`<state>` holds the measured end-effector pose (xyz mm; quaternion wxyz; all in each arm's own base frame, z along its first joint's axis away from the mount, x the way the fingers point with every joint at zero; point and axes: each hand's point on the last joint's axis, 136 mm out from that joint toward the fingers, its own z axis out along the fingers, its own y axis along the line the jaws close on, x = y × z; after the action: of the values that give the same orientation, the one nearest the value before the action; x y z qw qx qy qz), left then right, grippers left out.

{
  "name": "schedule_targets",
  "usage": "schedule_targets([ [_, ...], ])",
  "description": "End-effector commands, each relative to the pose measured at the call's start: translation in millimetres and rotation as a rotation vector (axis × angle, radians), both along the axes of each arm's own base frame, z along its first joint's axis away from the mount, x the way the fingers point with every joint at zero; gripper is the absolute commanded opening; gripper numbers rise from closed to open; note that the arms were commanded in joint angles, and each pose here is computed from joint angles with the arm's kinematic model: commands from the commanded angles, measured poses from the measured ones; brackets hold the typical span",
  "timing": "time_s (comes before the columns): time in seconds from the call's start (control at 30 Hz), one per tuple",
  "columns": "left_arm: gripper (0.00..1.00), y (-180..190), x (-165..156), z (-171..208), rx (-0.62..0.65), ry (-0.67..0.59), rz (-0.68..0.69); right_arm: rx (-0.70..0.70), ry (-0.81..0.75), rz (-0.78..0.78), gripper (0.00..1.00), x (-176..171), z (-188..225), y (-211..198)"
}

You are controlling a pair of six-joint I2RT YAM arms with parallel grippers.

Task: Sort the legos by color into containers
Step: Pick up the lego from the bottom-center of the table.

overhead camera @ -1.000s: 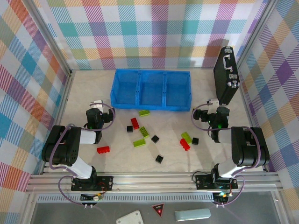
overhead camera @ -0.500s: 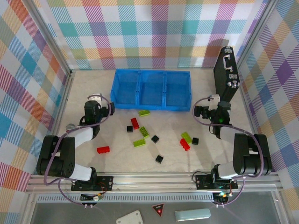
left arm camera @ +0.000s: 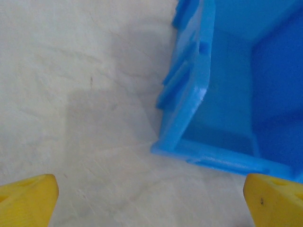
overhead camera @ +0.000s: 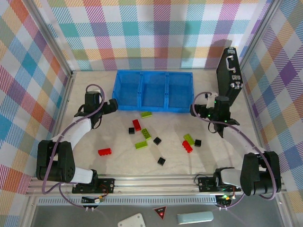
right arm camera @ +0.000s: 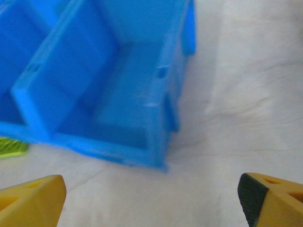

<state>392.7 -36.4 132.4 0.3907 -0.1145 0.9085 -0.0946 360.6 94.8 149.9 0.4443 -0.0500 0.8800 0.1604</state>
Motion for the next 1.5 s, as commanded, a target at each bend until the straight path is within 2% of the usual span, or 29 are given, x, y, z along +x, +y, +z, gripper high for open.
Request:
schedule_targets([
  [0.0,1.0,-13.8,-29.5,0.6,-0.079,0.131,-0.032,0.036,0.13,-0.014,0.92,-20.1,-6.8,21.5],
  [0.2,1.0,-20.1,-44.7,18.5,-0.098,0.152,-0.077,0.091,0.207,-0.037,0.86,-28.2,-9.4,61.0],
  [0.5,1.0,-23.1,-62.3,55.2,-0.08,0.158,-0.143,0.028,0.299,0.006,0.82,-35.8,-29.2,105.7],
  [0.67,1.0,-19.7,-69.9,58.3,-0.003,0.154,-0.203,-0.06,0.378,-0.043,0.82,-52.7,-42.8,94.3],
  [0.73,1.0,-17.4,-71.2,48.1,0.025,0.136,-0.217,-0.088,0.427,-0.045,0.81,-64.6,-49.9,87.9],
  [0.93,1.0,-24.0,-74.4,39.7,-0.008,0.15,-0.247,-0.182,0.562,-0.048,0.78,-107.3,-66.5,65.5],
  [1.07,1.0,-24.5,-72.8,44.4,-0.009,0.141,-0.249,-0.16,0.633,-0.029,0.77,-134.7,-72.1,59.8],
  [1.27,1.0,-18.0,-77.2,53.6,0.024,0.088,-0.228,-0.142,0.737,-0.069,0.66,-167.2,-76.8,46.9],
  [1.47,1.0,-16.6,-77.6,52.0,0.035,0.091,-0.228,-0.137,0.805,-0.095,0.62,-188.2,-93.7,42.5],
])
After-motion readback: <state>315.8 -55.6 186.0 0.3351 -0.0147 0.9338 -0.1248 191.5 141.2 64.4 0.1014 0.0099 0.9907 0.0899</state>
